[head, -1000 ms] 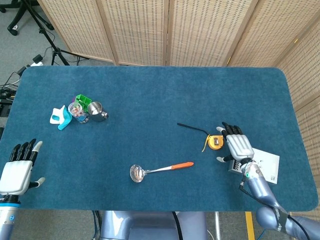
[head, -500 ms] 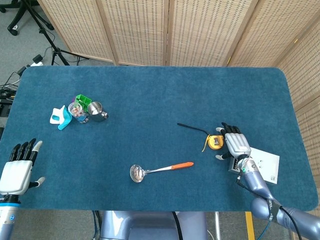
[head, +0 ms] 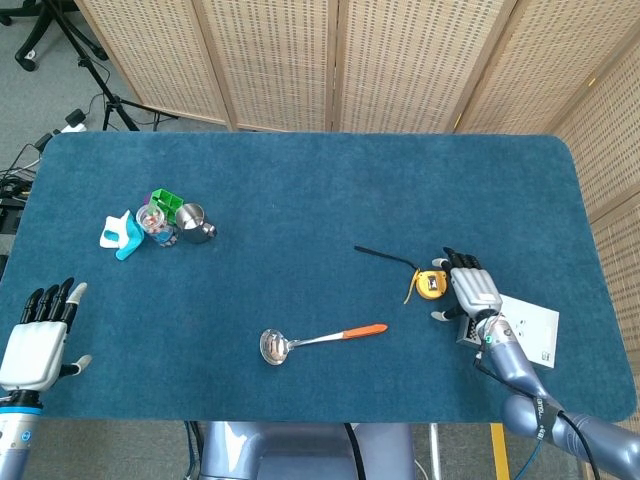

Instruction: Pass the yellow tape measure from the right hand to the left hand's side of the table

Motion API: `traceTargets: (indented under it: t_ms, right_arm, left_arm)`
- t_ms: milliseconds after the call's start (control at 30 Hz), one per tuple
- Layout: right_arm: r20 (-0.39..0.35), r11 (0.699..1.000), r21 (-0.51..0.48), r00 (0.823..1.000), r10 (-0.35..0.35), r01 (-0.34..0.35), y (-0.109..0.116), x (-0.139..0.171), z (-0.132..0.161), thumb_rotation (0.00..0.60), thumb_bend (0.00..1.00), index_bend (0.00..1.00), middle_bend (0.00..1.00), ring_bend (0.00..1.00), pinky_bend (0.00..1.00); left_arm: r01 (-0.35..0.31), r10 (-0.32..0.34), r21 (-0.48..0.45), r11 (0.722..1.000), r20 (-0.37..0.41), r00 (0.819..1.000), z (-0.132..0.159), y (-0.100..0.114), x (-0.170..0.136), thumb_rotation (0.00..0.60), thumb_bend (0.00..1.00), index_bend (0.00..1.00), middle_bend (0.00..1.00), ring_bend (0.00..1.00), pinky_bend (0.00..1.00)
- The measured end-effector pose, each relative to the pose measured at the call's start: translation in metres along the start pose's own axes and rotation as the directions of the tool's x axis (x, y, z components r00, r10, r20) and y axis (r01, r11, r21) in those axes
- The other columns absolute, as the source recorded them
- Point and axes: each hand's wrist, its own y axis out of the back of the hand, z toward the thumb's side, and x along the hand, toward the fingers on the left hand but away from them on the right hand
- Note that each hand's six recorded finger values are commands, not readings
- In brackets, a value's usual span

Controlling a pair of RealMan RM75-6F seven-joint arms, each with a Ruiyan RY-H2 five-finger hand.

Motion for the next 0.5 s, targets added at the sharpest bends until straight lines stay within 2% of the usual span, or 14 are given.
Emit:
traceTargets:
  t_ms: [233, 333, 500]
  right_arm:
    - [-0.010, 1.000, 0.008, 1.000, 0.011, -0.011, -0.004, -0.006, 0.004, 0.600, 0.10, 0.23, 0.04, 0.00, 0.02]
    - [-0.010, 1.000, 0.008, 1.000, 0.013, -0.013, -0.006, -0.008, 0.004, 0.600, 0.10, 0.32, 0.12, 0.04, 0.12]
    - [-0.011, 1.000, 0.010, 1.000, -0.006, 0.006, -0.007, -0.011, 0.005, 0.600, 0.11, 0.47, 0.28, 0.21, 0.29]
  left_arm:
    - [0.003, -0.003, 0.000, 1.000, 0.000, 1.000, 0.000, -0.001, 0.000, 0.600, 0.03, 0.00, 0.00, 0.00, 0.00]
    - [0.002, -0.002, -0.001, 1.000, -0.005, 1.000, -0.001, 0.000, 0.001, 0.600, 0.03, 0.00, 0.00, 0.00, 0.00]
    - [0.009, -0.009, 0.003, 1.000, -0.005, 1.000, -0.001, -0.002, 0.001, 0.600, 0.03, 0.00, 0.00, 0.00, 0.00]
